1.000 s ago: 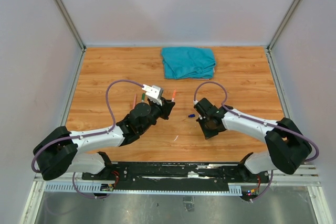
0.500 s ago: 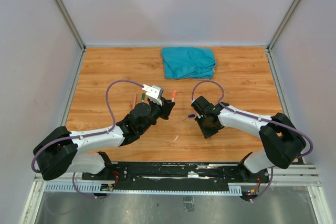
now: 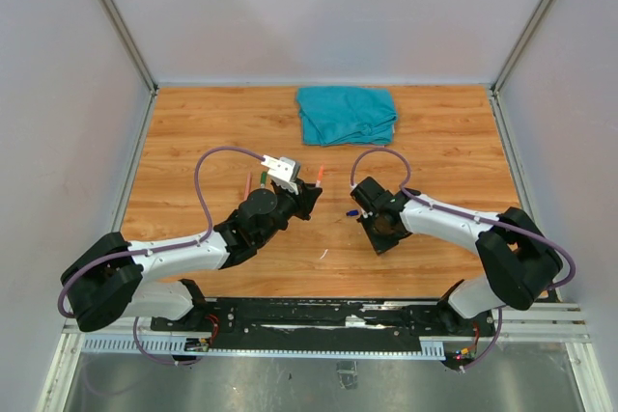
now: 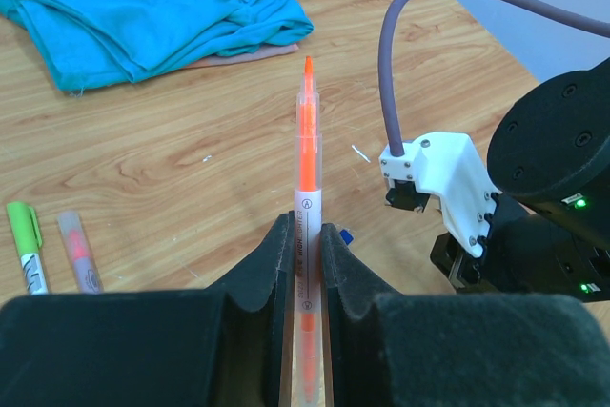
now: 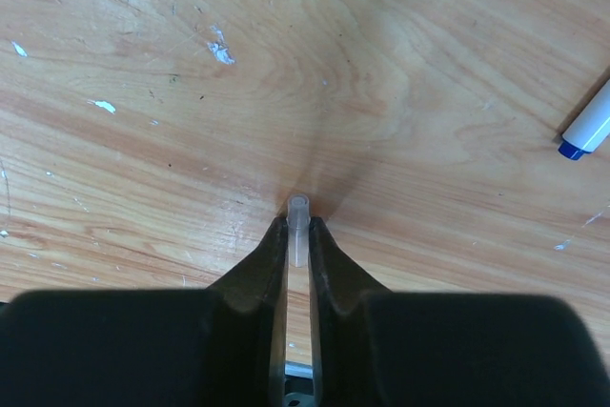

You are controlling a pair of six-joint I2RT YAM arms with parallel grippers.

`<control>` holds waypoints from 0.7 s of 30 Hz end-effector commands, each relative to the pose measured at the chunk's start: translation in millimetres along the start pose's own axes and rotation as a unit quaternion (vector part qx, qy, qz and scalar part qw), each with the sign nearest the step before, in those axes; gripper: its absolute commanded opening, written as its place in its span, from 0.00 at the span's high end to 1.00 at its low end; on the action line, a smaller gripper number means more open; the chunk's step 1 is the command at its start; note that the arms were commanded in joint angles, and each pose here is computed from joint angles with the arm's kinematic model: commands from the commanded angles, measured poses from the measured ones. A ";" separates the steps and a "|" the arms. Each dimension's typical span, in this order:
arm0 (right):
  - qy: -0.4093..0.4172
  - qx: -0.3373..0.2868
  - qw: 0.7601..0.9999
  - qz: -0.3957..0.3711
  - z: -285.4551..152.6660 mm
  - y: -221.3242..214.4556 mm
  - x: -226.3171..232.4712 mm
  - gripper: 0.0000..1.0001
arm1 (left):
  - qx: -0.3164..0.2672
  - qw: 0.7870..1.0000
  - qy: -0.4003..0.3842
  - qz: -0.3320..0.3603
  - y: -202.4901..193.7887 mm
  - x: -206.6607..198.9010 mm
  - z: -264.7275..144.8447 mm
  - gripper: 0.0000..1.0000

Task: Insert the pens into the pen caps
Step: Insert the pen cap onto the pen.

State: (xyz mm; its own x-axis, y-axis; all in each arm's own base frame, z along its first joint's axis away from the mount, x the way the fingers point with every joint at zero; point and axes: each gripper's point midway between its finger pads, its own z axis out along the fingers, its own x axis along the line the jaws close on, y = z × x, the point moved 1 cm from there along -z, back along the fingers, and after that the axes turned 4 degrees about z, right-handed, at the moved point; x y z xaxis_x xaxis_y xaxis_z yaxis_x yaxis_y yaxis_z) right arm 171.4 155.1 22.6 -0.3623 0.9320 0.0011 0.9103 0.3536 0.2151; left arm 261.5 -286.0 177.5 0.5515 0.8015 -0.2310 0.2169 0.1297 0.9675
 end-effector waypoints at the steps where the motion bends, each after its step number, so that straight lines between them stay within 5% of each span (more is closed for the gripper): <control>1: 0.001 0.040 0.999 -0.011 15.7 -22.7 0.7 0.94 | -0.030 1.000 -0.009 0.000 17.0 -3.4 -0.4 0.99; 11: 0.034 -0.119 0.992 0.012 -27.8 21.9 4.5 0.99 | -0.044 0.999 -0.010 -0.009 21.3 -3.0 -3.6 1.00; 21: 0.097 -0.316 0.942 0.062 -85.3 66.4 11.1 0.99 | -0.083 0.994 -0.075 -0.015 33.6 -19.7 -21.7 1.00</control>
State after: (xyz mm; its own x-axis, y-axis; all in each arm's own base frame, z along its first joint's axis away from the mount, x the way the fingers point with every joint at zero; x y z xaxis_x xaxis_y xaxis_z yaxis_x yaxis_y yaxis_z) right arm 196.7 176.1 96.4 -0.3735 0.9104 0.1782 0.7543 0.1862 0.6296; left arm 249.5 -284.4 191.5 0.6044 0.7542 -0.2566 0.1776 0.1864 0.9663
